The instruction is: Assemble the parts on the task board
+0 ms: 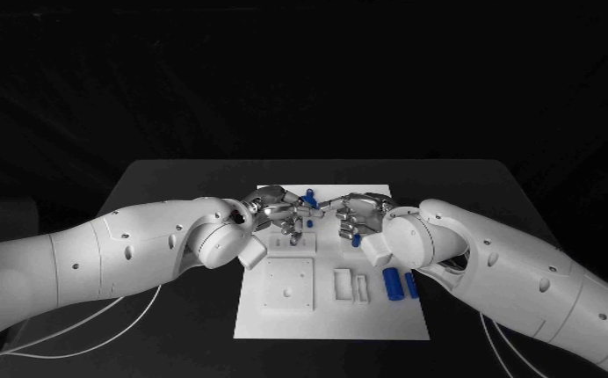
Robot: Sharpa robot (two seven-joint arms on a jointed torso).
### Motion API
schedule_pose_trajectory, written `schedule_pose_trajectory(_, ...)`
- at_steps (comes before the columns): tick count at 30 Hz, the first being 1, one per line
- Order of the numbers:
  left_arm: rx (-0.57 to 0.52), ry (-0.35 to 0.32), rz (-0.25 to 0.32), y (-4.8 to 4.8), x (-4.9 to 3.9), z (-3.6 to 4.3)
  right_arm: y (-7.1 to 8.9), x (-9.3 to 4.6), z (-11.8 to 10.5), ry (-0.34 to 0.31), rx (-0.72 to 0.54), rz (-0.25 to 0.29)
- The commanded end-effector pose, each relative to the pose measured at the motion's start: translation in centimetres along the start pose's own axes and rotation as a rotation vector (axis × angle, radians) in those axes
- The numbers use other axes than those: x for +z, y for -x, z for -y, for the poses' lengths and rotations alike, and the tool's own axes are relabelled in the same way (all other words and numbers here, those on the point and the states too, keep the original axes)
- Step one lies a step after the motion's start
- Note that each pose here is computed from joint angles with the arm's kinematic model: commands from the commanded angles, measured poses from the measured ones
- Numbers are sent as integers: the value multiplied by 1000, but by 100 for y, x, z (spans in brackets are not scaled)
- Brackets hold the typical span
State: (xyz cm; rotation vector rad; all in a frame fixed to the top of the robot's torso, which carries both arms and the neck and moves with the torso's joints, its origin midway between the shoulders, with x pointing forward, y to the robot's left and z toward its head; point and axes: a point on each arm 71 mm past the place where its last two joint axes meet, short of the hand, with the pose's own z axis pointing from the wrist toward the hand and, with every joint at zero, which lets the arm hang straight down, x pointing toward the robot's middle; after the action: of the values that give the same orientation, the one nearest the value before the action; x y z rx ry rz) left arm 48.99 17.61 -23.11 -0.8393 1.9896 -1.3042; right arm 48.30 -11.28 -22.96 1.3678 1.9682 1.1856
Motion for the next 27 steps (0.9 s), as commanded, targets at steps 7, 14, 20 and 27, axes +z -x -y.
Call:
schedule_pose_trajectory(7, -72, -63, 55, 9, 14, 87, 8, 4, 42, -16, -25, -1)
schedule_pose_trajectory(14, -90, -58, 58, 8, 14, 84, 33, 1, 39, -8, -44, 12)
schedule_pose_trajectory(20, -100, -56, 56, 10, 11, 80, 58, -3, 38, -3, -57, 21)
schedule_pose_trajectory(27, -109, -56, 56, 14, 7, 78, 77, -6, 39, -1, -67, 25)
